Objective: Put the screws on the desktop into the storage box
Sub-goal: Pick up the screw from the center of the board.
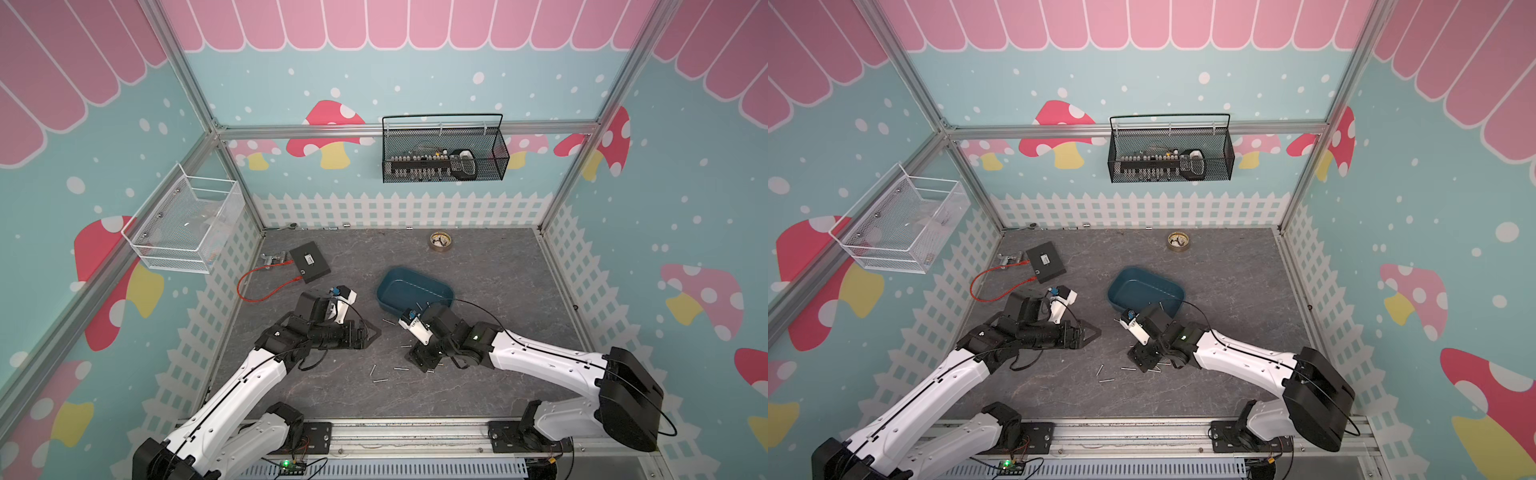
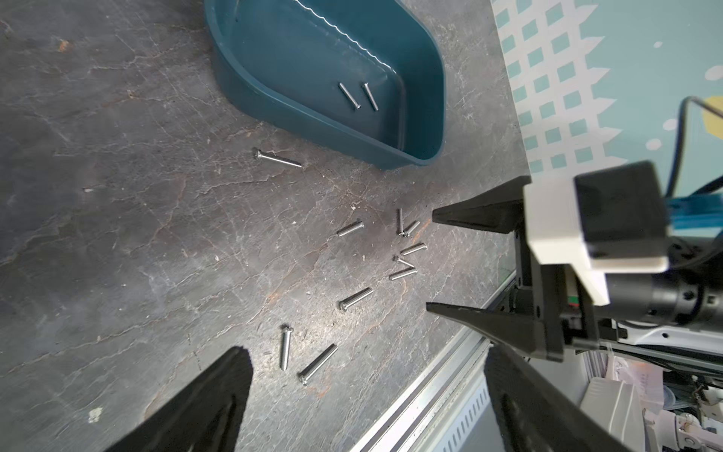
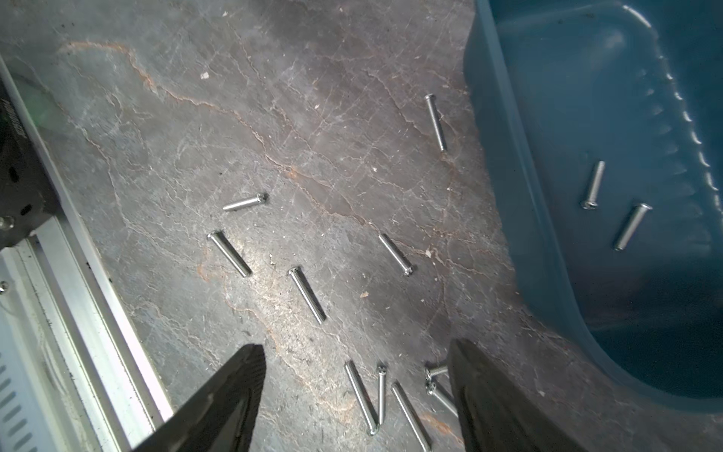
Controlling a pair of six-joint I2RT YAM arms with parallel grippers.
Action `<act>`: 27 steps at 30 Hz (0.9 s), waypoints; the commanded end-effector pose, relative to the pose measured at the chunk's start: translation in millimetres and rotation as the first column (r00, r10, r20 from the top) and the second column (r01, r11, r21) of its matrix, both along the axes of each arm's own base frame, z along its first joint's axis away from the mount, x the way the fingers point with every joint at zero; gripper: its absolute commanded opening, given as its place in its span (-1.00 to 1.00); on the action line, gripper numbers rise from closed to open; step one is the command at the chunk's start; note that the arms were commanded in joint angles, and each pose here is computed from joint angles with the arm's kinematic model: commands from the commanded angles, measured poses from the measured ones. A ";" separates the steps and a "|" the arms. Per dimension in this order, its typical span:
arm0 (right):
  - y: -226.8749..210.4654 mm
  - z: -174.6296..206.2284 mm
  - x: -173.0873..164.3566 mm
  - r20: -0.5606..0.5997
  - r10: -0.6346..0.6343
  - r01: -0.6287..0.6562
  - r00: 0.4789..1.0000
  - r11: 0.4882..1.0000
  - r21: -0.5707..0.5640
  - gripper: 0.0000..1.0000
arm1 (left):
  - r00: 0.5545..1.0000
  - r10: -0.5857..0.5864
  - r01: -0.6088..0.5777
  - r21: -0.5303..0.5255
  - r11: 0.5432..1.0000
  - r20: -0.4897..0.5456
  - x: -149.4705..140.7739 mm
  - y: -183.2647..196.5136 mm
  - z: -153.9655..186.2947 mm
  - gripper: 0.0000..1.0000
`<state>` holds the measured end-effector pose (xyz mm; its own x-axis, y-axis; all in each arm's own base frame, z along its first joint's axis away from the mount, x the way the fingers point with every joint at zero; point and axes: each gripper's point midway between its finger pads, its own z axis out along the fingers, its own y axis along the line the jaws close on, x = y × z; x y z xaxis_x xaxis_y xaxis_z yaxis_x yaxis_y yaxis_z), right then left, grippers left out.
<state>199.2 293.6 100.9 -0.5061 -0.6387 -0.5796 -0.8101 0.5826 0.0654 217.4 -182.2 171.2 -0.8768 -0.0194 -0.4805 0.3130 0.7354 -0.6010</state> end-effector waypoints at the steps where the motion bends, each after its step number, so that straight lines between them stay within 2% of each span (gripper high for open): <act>1: 7.2 -3.9 0.7 0.029 0.024 -0.023 0.999 0.999 -0.042 0.54 | 1.000 0.000 0.001 -0.053 0.999 0.011 0.5 -0.1 2.7 0.92; 7: 16.3 -14.5 -4.1 0.020 0.051 -0.050 0.999 0.997 -0.053 0.44 | 0.998 0.015 -0.010 -0.103 0.995 0.053 5.7 4.9 10.7 0.90; 16: 26.6 -35.2 -9.6 0.005 0.080 -0.079 0.997 0.993 -0.085 0.29 | 0.998 0.016 -0.008 -0.135 0.991 0.062 13.3 7.7 13.8 0.89; 27: 38.8 -52.2 -18.6 -0.009 0.112 -0.112 0.994 0.987 -0.116 0.19 | 0.997 0.022 -0.011 -0.143 0.990 0.074 19.3 8.2 11.6 0.89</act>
<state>179.3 321.5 45.9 -0.4487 -0.7525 -0.4821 -0.8638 0.5036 0.0178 235.3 -173.6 182.1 -0.8502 -0.1125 -0.5143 0.3227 0.6605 -0.6780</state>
